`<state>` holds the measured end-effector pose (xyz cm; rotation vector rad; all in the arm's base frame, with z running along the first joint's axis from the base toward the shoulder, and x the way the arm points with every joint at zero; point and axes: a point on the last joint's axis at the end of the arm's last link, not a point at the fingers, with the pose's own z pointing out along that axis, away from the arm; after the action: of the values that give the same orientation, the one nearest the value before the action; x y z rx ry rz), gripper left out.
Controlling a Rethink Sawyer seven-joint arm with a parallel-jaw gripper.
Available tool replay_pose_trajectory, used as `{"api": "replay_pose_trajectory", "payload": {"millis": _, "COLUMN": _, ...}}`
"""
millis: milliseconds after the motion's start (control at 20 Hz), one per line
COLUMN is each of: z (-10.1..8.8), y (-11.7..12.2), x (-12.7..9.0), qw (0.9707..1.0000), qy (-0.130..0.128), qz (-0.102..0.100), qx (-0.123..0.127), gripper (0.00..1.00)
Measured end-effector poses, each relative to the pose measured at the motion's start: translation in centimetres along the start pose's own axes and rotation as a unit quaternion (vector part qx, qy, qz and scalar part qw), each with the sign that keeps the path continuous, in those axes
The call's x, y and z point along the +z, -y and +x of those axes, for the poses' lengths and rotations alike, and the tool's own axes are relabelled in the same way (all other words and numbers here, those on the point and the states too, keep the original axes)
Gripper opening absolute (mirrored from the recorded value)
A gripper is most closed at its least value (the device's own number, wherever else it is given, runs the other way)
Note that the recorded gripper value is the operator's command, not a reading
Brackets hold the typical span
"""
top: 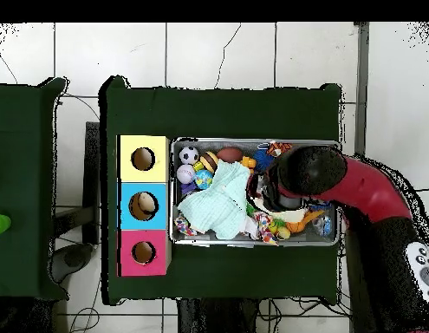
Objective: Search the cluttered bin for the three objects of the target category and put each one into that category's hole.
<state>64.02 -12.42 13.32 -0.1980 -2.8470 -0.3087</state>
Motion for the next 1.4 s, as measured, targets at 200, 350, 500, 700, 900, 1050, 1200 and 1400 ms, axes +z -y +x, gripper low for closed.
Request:
{"api": "replay_pose_trajectory", "payload": {"millis": 200, "z": 0.0, "y": -4.3, "x": 0.3, "qw": 0.9997, "qy": 0.017, "qz": -0.014, "qx": -0.011, "gripper": 0.00}}
{"api": "replay_pose_trajectory", "payload": {"millis": 350, "z": 0.6, "y": -7.5, "x": 0.0, "qw": 0.9992, "qy": 0.012, "qz": -0.036, "qx": -0.011, "gripper": 0.00}}
{"api": "replay_pose_trajectory", "payload": {"millis": 500, "z": 1.3, "y": -10.2, "x": -0.5, "qw": 0.9985, "qy": 0.007, "qz": -0.053, "qx": -0.009, "gripper": 0.00}}
{"api": "replay_pose_trajectory", "payload": {"millis": 700, "z": 2.2, "y": -14.0, "x": -1.1, "qw": 0.9979, "qy": 0.007, "qz": -0.063, "qx": -0.012, "gripper": 0.00}}
{"api": "replay_pose_trajectory", "payload": {"millis": 900, "z": 3.4, "y": -17.9, "x": -0.7, "qw": 0.9981, "qy": 0.009, "qz": -0.056, "qx": -0.026, "gripper": 1.00}}
{"api": "replay_pose_trajectory", "payload": {"millis": 1050, "z": 3.7, "y": -18.7, "x": -0.4, "qw": 0.9983, "qy": 0.013, "qz": -0.044, "qx": -0.034, "gripper": 1.00}}
{"api": "replay_pose_trajectory", "payload": {"millis": 1200, "z": 4.1, "y": -18.3, "x": 0.4, "qw": 0.9985, "qy": 0.025, "qz": -0.010, "qx": -0.049, "gripper": 1.00}}
{"api": "replay_pose_trajectory", "payload": {"millis": 1400, "z": 4.3, "y": -15.7, "x": 1.4, "qw": 0.9956, "qy": 0.044, "qz": 0.047, "qx": -0.068, "gripper": 1.00}}
